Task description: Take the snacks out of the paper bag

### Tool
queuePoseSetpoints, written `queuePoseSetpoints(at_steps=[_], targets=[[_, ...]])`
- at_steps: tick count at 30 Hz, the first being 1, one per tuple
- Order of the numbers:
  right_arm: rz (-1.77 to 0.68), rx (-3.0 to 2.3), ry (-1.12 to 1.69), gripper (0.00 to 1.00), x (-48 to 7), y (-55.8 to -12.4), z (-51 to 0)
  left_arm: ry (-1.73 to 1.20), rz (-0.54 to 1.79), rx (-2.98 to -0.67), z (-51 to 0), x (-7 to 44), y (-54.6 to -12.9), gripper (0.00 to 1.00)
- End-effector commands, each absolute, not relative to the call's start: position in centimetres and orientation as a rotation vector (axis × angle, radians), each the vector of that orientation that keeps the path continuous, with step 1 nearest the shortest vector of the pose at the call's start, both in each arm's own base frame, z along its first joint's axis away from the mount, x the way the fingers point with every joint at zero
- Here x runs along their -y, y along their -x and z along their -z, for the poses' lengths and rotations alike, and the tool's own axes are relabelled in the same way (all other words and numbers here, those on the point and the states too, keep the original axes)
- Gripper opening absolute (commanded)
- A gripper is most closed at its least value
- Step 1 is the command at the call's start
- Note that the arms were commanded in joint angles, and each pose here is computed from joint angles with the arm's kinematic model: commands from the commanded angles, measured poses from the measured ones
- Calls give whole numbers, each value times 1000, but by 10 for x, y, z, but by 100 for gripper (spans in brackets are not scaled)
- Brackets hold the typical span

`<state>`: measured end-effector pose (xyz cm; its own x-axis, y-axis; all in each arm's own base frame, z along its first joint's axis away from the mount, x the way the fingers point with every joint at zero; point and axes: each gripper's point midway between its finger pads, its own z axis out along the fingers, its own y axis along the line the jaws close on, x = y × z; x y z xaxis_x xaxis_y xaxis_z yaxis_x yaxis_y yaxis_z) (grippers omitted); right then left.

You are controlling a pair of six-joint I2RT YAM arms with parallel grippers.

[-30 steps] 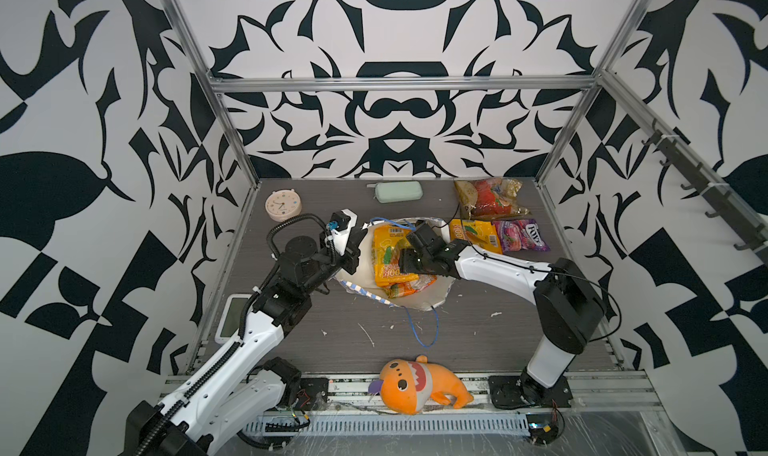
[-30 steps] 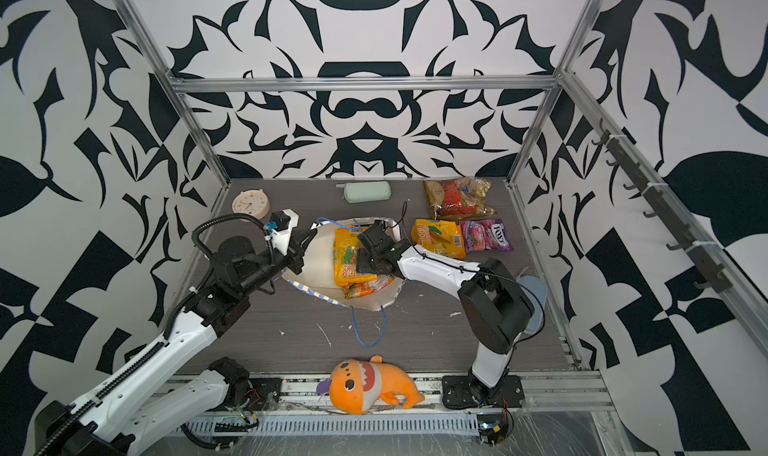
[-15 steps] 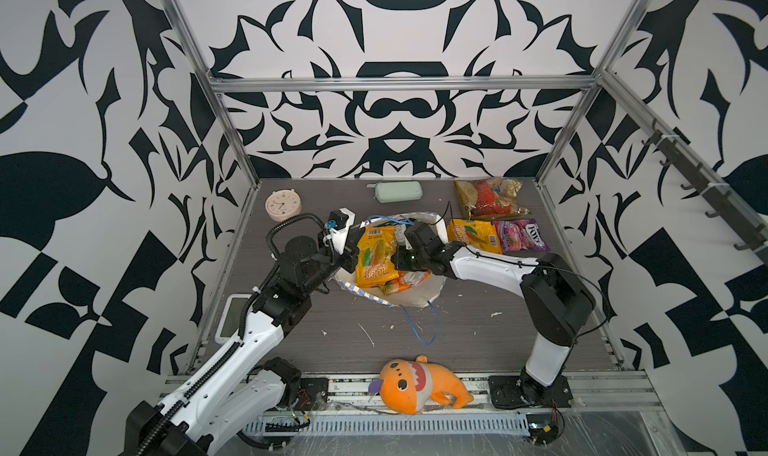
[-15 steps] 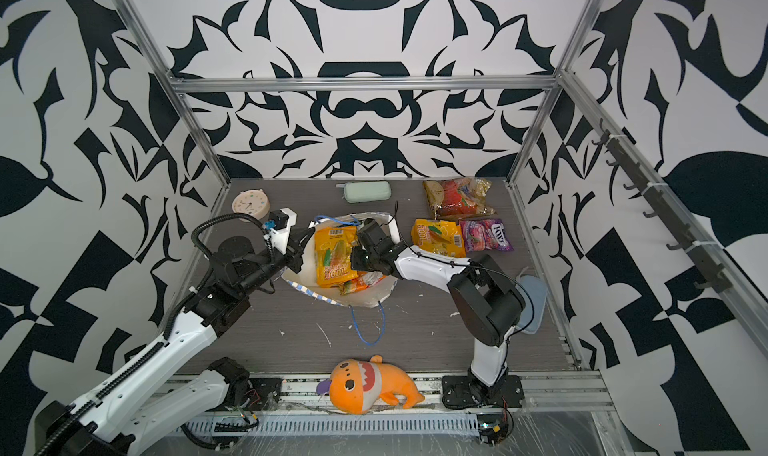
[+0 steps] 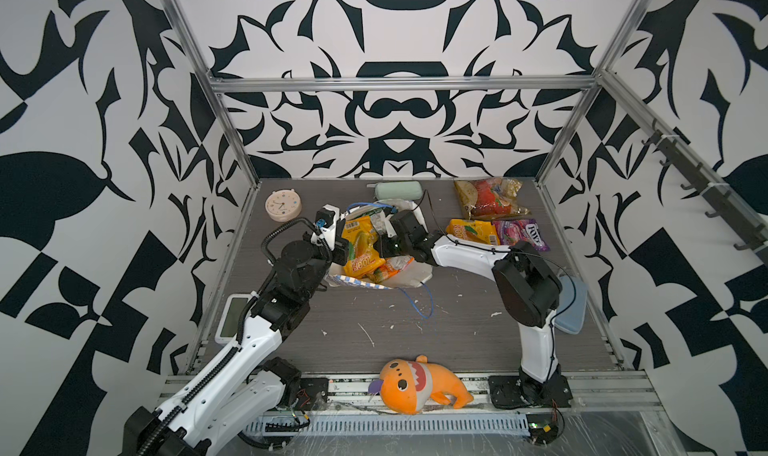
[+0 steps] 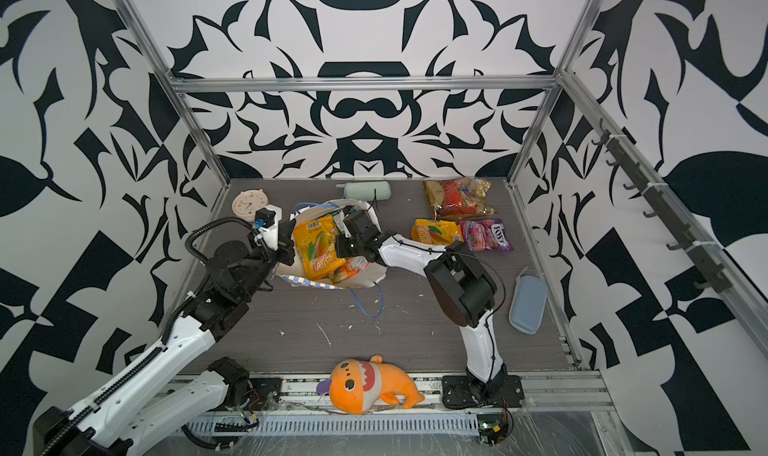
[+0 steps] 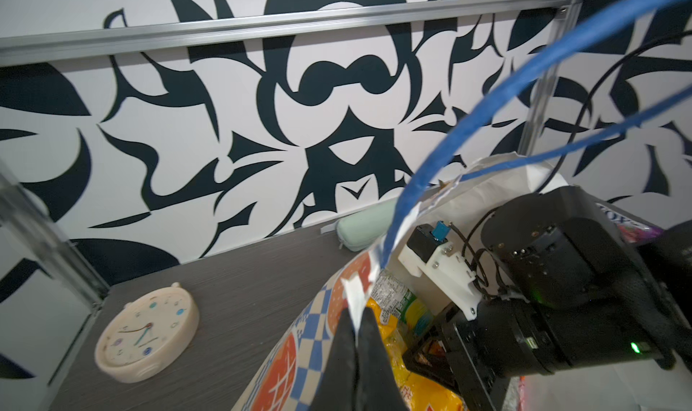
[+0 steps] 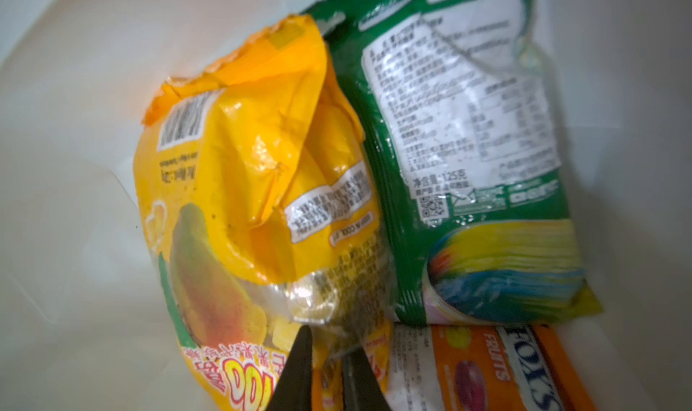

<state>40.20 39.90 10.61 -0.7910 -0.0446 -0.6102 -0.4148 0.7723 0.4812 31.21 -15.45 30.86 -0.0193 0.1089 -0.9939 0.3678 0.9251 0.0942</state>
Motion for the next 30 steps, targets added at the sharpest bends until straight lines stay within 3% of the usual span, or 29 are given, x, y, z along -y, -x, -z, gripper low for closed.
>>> queuePoseSetpoints(at_steps=[1, 5, 11, 22, 25, 30], targets=[[-912, -2175, 412, 17, -422, -429, -170, -349, 139, -1495, -340, 149, -322, 0], [-929, -2142, 442, 24, -421, -427, -186, -433, 176, -1491, -338, 165, -323, 0], [-950, -2057, 467, 44, -396, -392, -206, -521, 301, -1490, -324, 181, -306, 0], [-933, -2069, 452, 46, -366, -362, -190, -585, 442, -1525, -316, 198, -293, 0], [-881, -2127, 345, 56, -356, -369, -169, -581, 480, -1524, -314, 201, -290, 0], [-781, -2217, 296, 60, -349, -378, -150, -569, 507, -1539, -312, 202, -288, 0]])
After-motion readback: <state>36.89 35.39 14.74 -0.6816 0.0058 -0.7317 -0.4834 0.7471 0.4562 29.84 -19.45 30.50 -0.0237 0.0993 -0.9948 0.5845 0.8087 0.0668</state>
